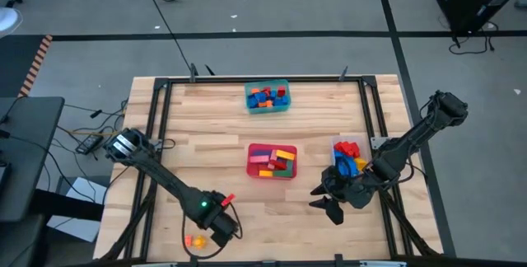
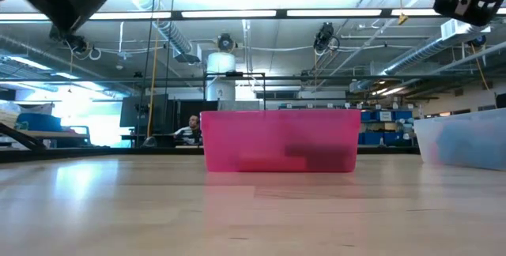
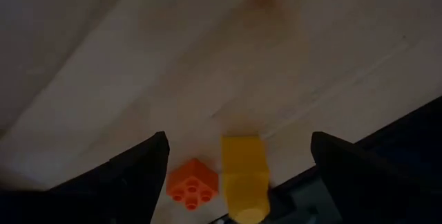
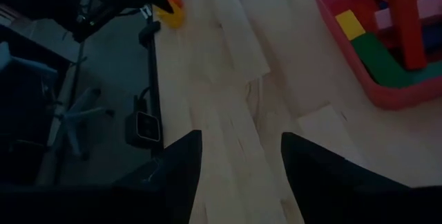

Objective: Sort blocks by size
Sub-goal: Put the yellow 1 stud game piece into the transparent bin

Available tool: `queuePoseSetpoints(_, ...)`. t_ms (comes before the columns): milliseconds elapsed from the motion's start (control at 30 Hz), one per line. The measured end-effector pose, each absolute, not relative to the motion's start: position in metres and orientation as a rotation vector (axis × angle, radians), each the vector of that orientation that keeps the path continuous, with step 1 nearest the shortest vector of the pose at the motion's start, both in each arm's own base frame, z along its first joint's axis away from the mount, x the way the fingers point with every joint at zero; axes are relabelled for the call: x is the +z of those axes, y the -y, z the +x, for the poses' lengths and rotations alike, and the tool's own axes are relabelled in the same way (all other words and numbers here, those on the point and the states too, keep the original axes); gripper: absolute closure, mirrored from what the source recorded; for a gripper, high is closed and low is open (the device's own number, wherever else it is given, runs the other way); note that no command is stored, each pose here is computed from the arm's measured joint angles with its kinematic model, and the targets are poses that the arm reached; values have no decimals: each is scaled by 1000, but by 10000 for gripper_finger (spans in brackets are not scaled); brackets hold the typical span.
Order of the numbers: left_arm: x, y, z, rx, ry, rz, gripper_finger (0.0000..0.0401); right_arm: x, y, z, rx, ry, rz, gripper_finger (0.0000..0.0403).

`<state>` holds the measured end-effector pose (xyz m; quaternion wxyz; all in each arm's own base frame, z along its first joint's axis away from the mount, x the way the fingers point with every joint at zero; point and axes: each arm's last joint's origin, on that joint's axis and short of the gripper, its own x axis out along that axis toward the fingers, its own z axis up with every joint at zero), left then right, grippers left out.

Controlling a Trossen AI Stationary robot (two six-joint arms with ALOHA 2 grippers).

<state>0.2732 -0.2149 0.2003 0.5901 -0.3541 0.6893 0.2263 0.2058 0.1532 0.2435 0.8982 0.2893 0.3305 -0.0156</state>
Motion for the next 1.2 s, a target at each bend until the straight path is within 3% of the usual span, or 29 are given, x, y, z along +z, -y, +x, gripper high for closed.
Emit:
queuePoseSetpoints(867, 174, 256, 238, 528, -1612, -933, 42, 244, -153, 207, -41, -666, 603, 190)
queuePoseSetpoints(1200, 160, 264, 240, 527, -1606, -936, 95, 245, -152, 207, -49, -658, 600, 190)
